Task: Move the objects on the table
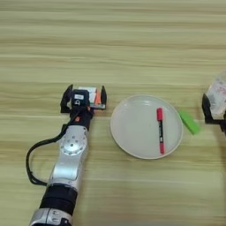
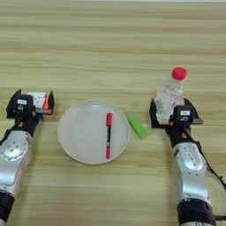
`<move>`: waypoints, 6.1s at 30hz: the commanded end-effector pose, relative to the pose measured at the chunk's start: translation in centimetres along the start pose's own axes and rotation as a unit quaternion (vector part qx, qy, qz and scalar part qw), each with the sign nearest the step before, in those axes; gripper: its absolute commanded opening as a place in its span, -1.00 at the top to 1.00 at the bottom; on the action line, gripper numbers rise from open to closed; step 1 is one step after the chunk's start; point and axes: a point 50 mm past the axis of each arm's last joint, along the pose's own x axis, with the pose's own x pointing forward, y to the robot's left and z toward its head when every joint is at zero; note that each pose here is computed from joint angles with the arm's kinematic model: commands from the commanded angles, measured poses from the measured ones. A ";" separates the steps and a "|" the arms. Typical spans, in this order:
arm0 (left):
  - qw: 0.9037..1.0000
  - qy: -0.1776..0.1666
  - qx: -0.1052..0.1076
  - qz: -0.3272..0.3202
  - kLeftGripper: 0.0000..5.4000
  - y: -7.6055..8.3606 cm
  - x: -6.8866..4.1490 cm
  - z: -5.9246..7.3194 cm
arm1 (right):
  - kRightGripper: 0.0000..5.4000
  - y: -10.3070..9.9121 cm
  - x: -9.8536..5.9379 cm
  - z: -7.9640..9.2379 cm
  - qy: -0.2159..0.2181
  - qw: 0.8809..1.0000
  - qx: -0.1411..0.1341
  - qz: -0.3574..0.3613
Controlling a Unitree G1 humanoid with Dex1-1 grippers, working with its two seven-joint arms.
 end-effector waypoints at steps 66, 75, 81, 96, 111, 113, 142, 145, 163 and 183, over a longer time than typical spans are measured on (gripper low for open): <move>0.998 0.064 0.010 0.002 -0.99 0.1 0.6 -1.8 | -1.00 -0.1 0.5 0.4 -0.010 1.000 -0.007 0.006; 0.997 0.072 -0.004 0.001 -0.74 0.3 0.5 -2.0 | -1.00 -0.1 0.5 0.4 -0.011 1.000 -0.006 0.005; 0.997 0.071 -0.003 0.001 -0.54 0.3 0.5 -2.0 | -1.00 -0.1 0.5 0.5 -0.011 1.000 -0.006 0.005; 0.999 0.046 0.006 -0.011 -0.21 0.1 0.6 -1.3 | -1.00 0.0 0.5 0.4 -0.010 1.000 -0.006 0.005; 0.998 -0.022 -0.002 -0.060 -0.21 -1.3 0.1 0.8 | -1.00 0.2 0.6 0.3 -0.010 1.000 -0.006 0.005; 0.998 -0.029 -0.009 -0.062 -0.21 -1.4 -0.1 1.3 | -1.00 0.2 0.5 0.3 -0.010 1.000 -0.006 0.005; 0.954 0.031 -0.023 -0.296 -0.21 -7.7 -4.1 0.7 | -1.00 0.9 0.3 0.4 -0.012 1.000 -0.008 0.005; 0.953 0.041 -0.014 -0.301 -0.21 -8.1 -4.2 0.0 | -1.00 0.9 0.3 0.4 -0.012 1.000 -0.008 0.005; 0.952 0.039 0.008 -0.302 -0.52 -8.5 -4.2 -0.5 | -1.00 0.8 0.3 0.3 -0.011 1.000 -0.008 0.005; 0.967 -0.035 -0.031 -0.251 -0.98 -7.4 -3.4 1.8 | -1.00 0.8 0.3 0.3 -0.011 1.000 -0.009 0.006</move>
